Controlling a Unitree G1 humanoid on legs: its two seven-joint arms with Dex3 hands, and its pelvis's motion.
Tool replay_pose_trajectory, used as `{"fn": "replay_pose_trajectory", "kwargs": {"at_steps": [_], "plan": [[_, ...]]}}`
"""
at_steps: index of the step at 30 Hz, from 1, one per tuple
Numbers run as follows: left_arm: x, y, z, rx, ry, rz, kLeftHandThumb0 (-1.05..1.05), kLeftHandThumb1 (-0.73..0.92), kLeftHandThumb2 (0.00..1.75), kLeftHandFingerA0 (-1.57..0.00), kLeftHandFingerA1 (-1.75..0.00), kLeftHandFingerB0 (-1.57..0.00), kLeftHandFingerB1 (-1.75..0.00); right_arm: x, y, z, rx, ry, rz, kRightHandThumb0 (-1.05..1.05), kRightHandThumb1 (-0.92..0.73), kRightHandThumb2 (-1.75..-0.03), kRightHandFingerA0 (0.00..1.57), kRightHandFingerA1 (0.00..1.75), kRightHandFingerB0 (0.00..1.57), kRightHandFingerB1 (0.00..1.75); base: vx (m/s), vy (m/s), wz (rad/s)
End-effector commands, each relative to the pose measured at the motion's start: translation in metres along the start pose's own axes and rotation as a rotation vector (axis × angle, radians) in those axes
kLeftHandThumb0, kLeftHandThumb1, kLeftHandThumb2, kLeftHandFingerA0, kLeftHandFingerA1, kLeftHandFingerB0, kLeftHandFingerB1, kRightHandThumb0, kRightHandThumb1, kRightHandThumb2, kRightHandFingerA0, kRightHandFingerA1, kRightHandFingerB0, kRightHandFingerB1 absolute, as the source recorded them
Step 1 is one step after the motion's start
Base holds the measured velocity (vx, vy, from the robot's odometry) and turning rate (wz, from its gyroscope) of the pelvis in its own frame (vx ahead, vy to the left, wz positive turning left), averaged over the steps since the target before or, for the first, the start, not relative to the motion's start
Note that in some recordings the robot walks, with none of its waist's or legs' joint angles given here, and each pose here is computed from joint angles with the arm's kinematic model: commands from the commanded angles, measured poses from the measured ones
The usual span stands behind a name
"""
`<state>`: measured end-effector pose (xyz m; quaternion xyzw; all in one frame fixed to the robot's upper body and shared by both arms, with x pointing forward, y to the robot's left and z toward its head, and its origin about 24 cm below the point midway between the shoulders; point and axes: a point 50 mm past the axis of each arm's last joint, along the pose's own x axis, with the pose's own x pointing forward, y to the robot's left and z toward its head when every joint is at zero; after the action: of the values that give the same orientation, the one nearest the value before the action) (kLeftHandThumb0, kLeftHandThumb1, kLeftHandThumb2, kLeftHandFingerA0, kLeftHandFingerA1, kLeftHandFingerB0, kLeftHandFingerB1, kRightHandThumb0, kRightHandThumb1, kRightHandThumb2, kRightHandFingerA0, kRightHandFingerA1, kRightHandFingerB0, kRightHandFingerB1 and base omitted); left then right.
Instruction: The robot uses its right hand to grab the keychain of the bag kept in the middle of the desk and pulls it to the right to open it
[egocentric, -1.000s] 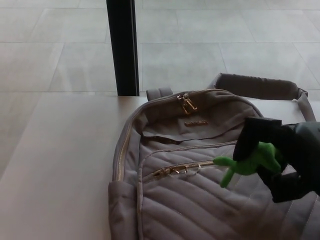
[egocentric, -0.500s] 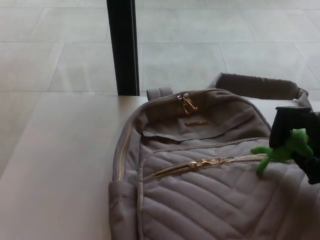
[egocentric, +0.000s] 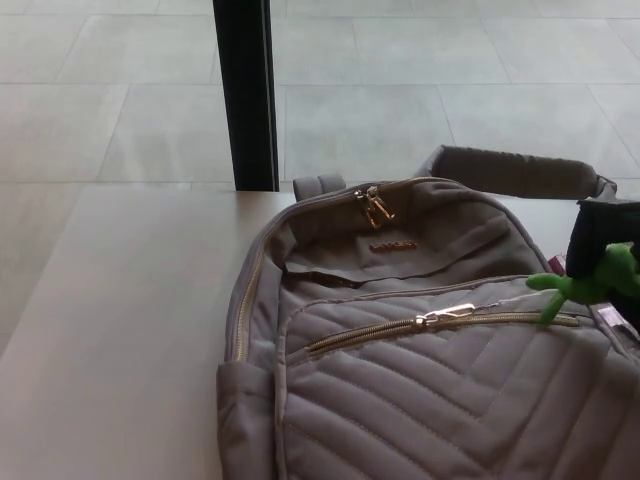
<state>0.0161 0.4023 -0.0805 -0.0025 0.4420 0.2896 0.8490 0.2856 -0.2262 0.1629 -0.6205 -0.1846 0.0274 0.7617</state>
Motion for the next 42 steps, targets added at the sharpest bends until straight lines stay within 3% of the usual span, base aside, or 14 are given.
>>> {"fn": "replay_pose_trajectory", "kwargs": {"at_steps": [1,14,15,19,20,21,22,23,24,25,32,35,40,42], "plan": [[-0.003,0.007,-0.001,-0.024,0.0,0.006,-0.87,0.92,0.74,-0.5,-0.52,-0.44,-0.38,0.001,-0.016,-0.017,-0.083,0.058,-0.057,-0.16,-0.45,-1.08,0.9,1.75,0.66,1.69,0.0,0.0,0.0],[-0.005,0.01,-0.003,-0.008,-0.005,0.004,-0.89,0.92,0.76,-0.49,-0.53,-0.42,-0.38,-0.012,-0.04,-0.07,-0.24,0.189,-0.099,-0.13,-0.4,-1.0,0.89,1.75,0.68,1.62,0.0,0.0,0.0],[-0.006,0.01,-0.004,-0.002,-0.001,0.009,-0.84,0.77,1.17,-0.46,-0.6,-0.37,-0.51,-0.016,-0.039,-0.072,-0.248,0.19,-0.103,-0.16,-0.42,-1.05,0.9,1.75,0.71,1.61,0.0,0.0,0.0],[-0.006,0.01,-0.005,0.003,0.003,0.021,-0.89,0.92,0.76,-0.5,-0.52,-0.43,-0.39,-0.022,-0.038,-0.076,-0.253,0.198,-0.103,-0.22,-0.52,-1.0,0.92,1.75,0.77,1.51,0.0,0.0,0.0],[-0.006,0.01,-0.005,-0.003,0.006,0.022,-0.89,0.92,0.76,-0.5,-0.52,-0.43,-0.39,-0.023,-0.038,-0.077,-0.252,0.198,-0.104,-0.22,-0.52,-1.0,0.92,1.75,0.77,1.51,0.0,0.0,0.0],[-0.005,0.009,-0.006,-0.007,0.009,0.014,-0.86,0.77,1.17,-0.46,-0.6,-0.38,-0.51,-0.027,-0.038,-0.079,-0.243,0.211,-0.089,-0.2,-0.49,-1.04,0.93,1.75,0.78,1.5,0.0,0.0,0.0],[-0.005,0.008,-0.006,-0.01,0.007,0.009,-0.87,0.77,1.17,-0.46,-0.6,-0.38,-0.51,-0.029,-0.037,-0.081,-0.251,0.215,-0.079,-0.2,-0.48,-1.04,0.93,1.75,0.78,1.48,0.0,0.0,0.0],[-0.005,0.007,-0.006,-0.024,0.009,0.01,-0.9,0.92,0.75,-0.49,-0.51,-0.44,-0.38,-0.034,-0.033,-0.083,-0.234,0.223,-0.074,-0.16,-0.45,-1.06,0.91,1.75,0.73,1.54,0.0,0.0,0.0],[-0.004,0.007,-0.006,-0.027,0.01,0.007,-0.85,0.76,1.16,-0.45,-0.6,-0.39,-0.51,-0.037,-0.032,-0.084,-0.23,0.244,-0.05,-0.18,-0.47,-1.04,0.89,1.75,0.68,1.58,0.0,0.0,0.0],[-0.004,0.006,-0.006,-0.022,0.008,0.008,-0.88,0.92,0.76,-0.52,-0.52,-0.44,-0.38,-0.039,-0.03,-0.084,-0.225,0.262,-0.029,-0.19,-0.5,-1.04,0.86,1.75,0.65,1.59,0.0,0.0,0.0],[-0.004,0.005,-0.007,-0.015,0.01,0.006,-0.88,0.92,0.76,-0.51,-0.54,-0.45,-0.39,-0.054,-0.013,-0.09,-0.205,0.287,0.007,-0.19,-0.49,-1.0,0.86,1.75,0.7,1.53,0.0,0.0,0.0],[-0.004,0.005,-0.008,-0.028,0.014,0.01,-0.84,0.75,1.16,-0.46,-0.61,-0.4,-0.51,-0.06,-0.003,-0.09,-0.194,0.283,0.004,-0.16,-0.49,-1.0,0.88,1.75,0.7,1.56,0.0,0.0,0.0],[-0.005,0.005,-0.009,-0.006,0.011,0.008,-0.86,0.77,1.17,-0.47,-0.61,-0.39,-0.51,-0.068,0.005,-0.092,-0.205,0.3,0.056,-0.16,-0.48,-1.01,0.86,1.75,0.69,1.56,0.0,0.0,0.0],[-0.005,0.006,-0.009,-0.012,0.011,0.01,-0.85,0.77,1.17,-0.48,-0.61,-0.41,-0.51,-0.069,0.009,-0.09,-0.164,0.303,0.075,-0.21,-0.51,-0.99,1.16,1.35,0.85,1.12,0.0,0.0,0.0]]}}
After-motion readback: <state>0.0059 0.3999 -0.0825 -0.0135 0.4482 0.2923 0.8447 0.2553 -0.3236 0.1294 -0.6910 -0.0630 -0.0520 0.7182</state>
